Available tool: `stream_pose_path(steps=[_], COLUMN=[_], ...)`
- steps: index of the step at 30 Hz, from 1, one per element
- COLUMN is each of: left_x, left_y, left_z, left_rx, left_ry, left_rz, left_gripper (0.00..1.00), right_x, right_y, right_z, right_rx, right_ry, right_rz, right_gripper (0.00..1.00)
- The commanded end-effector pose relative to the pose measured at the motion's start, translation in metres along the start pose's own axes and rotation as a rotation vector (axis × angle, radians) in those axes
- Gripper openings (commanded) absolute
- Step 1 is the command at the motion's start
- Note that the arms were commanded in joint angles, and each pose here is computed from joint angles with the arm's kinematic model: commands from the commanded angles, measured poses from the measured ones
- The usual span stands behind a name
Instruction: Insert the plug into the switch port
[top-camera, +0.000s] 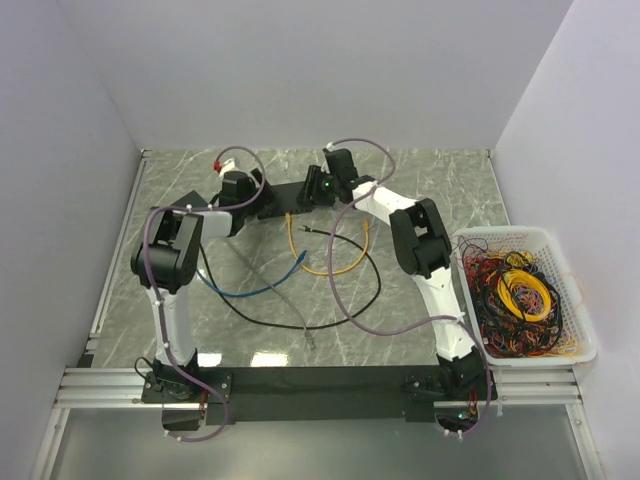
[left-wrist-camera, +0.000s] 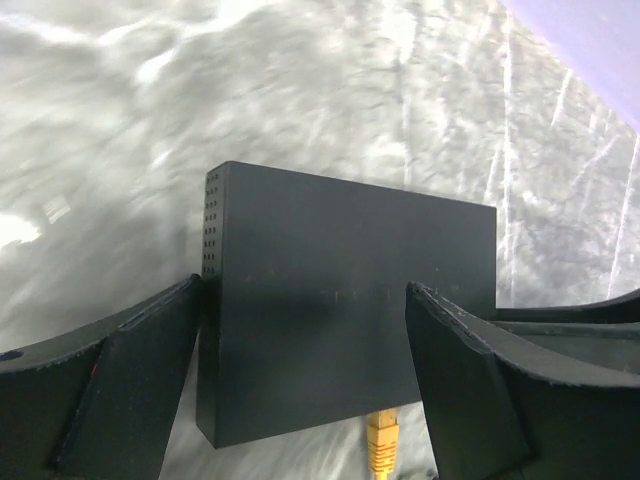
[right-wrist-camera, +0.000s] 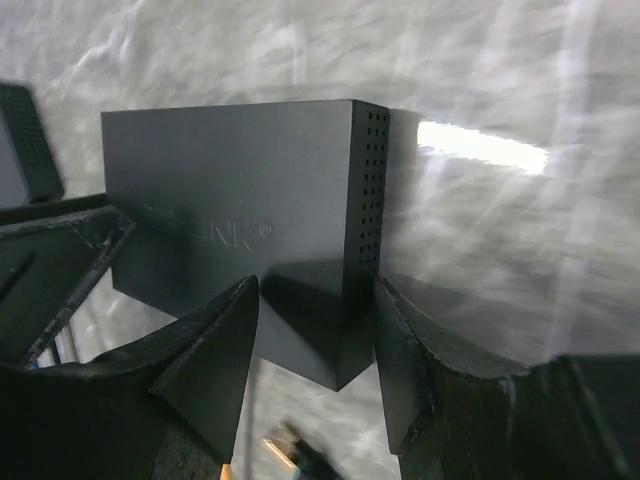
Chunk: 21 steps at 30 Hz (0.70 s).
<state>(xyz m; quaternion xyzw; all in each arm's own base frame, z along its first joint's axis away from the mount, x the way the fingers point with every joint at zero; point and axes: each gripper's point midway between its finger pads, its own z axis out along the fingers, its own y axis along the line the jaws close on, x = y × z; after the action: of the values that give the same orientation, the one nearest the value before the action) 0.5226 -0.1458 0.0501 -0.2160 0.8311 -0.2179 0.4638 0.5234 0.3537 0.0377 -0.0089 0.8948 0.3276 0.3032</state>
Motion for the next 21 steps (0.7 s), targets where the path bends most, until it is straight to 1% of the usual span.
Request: stream_pose_path(steps=[1,2,4,6,7,9,11,12,13,18,21], left_x=[0.026,0.018,0.015,0.016,0.006,0.008,-0.001,0.004,-0.004,-0.011,-0.023], left_y=[-0.037,-0.048,-0.059,-0.061,-0.071,-0.071,-0.082,-0.076,-0.084,-0.080,-0.079], left_z=[0.014,0.018,0.026,0.033,0.037,0.047,0.055,0.063,0.066,0.076,0.074], left_rx=[0.115,0.138,0.168,0.169,0.188,0.187,0.209,0.194,0.202,0.202,0.199], left_ry=[0.119,0.109,0.118,0.127,0.109,0.115,0.106,0.121,0.107,0.098,0.082], left_rz=[0.019,0.020,0.016,0.016,0.019,0.028,0.036,0.039,0.043,0.029,0.014], left_gripper=[0.87,0.87,0.88,0.88,0.88,0.88,0.88,0.88,0.88,0.89,0.89], right_x=[-0.021,-0.026,-0.032,-0.041,-0.046,-0.056,-0.068,-0.070,-0.076,-0.098,-0.107], right_y=[0.005,0.000,-0.004,-0.008,-0.010,-0.011,-0.009,-0.010,-0.011,-0.014,-0.014], right_z=[-0.018,-0.021,-0.024,-0.027,-0.028,-0.029,-0.028,-0.027,-0.027,-0.021,-0.023], right_rx=[-0.017,-0.014,-0.016,-0.018,-0.020,-0.023,-0.032,-0.032,-0.036,-0.056,-0.128], right_ry=[-0.047,-0.054,-0.062,-0.077,-0.086,-0.104,-0.126,-0.128,-0.135,-0.172,-0.192], right_rz=[0.016,0.029,0.039,0.050,0.053,0.059,0.055,0.056,0.055,0.041,0.070], right_gripper=[0.56,0.56,0.56,0.56,0.56,0.56,0.56,0.56,0.56,0.57,0.57])
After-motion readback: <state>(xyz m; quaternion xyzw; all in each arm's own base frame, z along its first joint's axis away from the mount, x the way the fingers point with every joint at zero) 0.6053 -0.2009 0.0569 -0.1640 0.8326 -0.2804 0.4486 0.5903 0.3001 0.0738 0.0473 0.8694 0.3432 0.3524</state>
